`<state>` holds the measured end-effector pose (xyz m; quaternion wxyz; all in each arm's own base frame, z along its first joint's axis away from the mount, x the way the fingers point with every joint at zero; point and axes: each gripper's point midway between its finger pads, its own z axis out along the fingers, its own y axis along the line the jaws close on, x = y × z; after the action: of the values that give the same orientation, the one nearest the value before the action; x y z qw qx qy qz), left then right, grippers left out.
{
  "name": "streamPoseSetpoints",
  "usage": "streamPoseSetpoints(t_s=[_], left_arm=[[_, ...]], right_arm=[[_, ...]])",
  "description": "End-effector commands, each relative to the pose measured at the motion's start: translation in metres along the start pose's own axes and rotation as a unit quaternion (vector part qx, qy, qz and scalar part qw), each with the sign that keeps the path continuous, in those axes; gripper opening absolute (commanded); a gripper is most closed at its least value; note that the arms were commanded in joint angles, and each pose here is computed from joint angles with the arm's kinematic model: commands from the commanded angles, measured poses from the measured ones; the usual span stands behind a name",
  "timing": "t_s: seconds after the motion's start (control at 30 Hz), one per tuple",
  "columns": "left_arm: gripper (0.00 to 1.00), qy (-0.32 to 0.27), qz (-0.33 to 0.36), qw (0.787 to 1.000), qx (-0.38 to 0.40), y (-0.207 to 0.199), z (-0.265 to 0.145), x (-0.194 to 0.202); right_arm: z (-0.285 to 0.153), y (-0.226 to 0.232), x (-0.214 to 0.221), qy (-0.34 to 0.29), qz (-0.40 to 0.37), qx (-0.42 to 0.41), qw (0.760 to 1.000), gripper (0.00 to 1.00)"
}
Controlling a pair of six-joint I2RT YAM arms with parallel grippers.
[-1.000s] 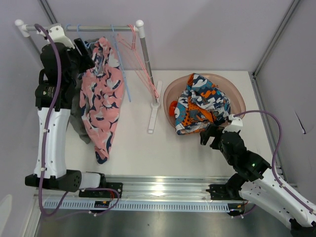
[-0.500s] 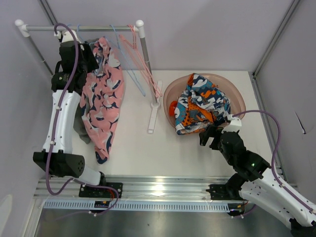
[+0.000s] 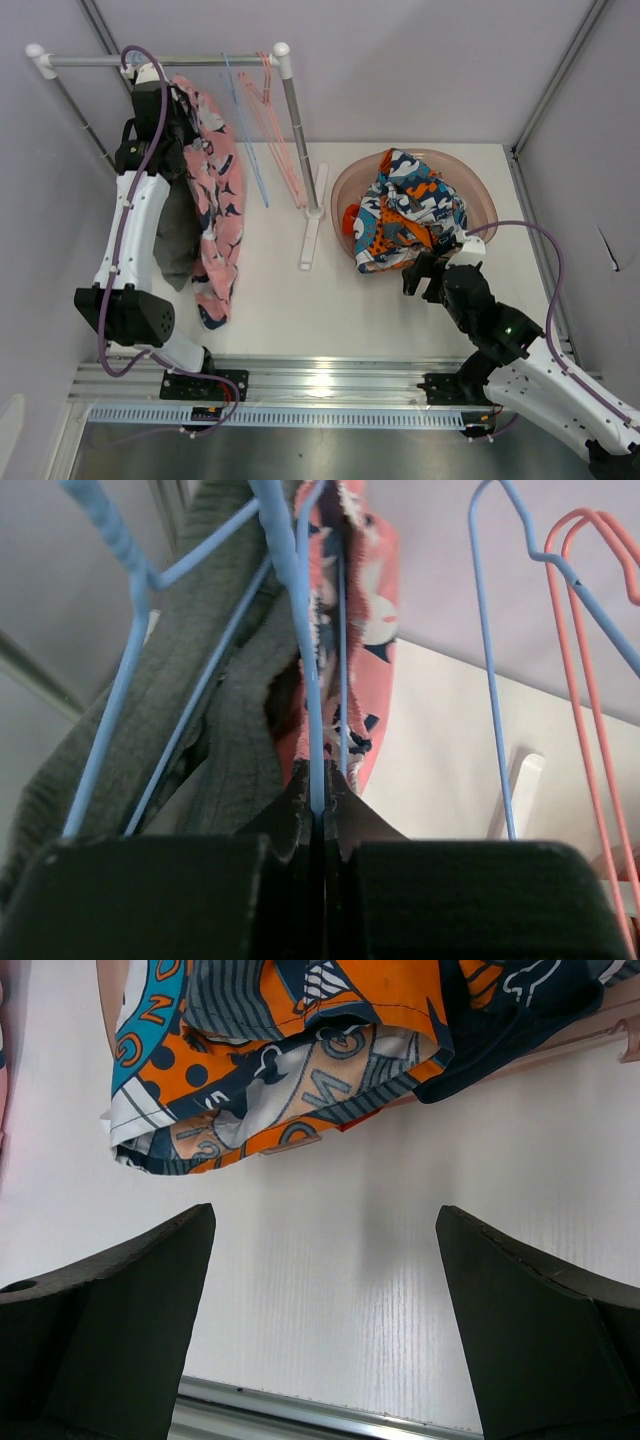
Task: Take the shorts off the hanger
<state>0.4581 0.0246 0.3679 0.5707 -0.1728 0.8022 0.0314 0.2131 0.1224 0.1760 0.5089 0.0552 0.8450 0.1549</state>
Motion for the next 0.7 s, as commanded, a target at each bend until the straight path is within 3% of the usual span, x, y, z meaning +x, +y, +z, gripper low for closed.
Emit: streamPoseSetpoints(t_s=[0.0,0.27,0.47,0.6,0.67], left_arm=[[0.0,-0.037,-0.016,0.999,0.008,-0.001,-0.012,-0.03],[0.0,-0.059,-0.026,0.997,0.033,-0.009,-0.043,-0.063],[0.0,-0.095,-0.037,0.993,0.063,-0.017,-0.088,-0.101],[0.0,-0.101,-0.042,0.99,0.086,-0.022,-0.112,-0.111],[0.0,-0.1,-0.043,0.99,0.094,-0.024,-0.123,-0.11]], right_arm=[[0.002,0.007,-0.007,-0.014,0.002,-0.013,1.0,0.99],[0.0,0.018,-0.024,-0.028,-0.001,-0.024,0.999,0.99],[-0.012,0.043,-0.073,-0.065,-0.009,-0.047,0.997,0.99],[-0.025,0.077,-0.114,-0.093,-0.006,-0.097,0.991,0.99],[-0.037,0.113,-0.136,-0.102,-0.019,-0.17,0.98,0.99]])
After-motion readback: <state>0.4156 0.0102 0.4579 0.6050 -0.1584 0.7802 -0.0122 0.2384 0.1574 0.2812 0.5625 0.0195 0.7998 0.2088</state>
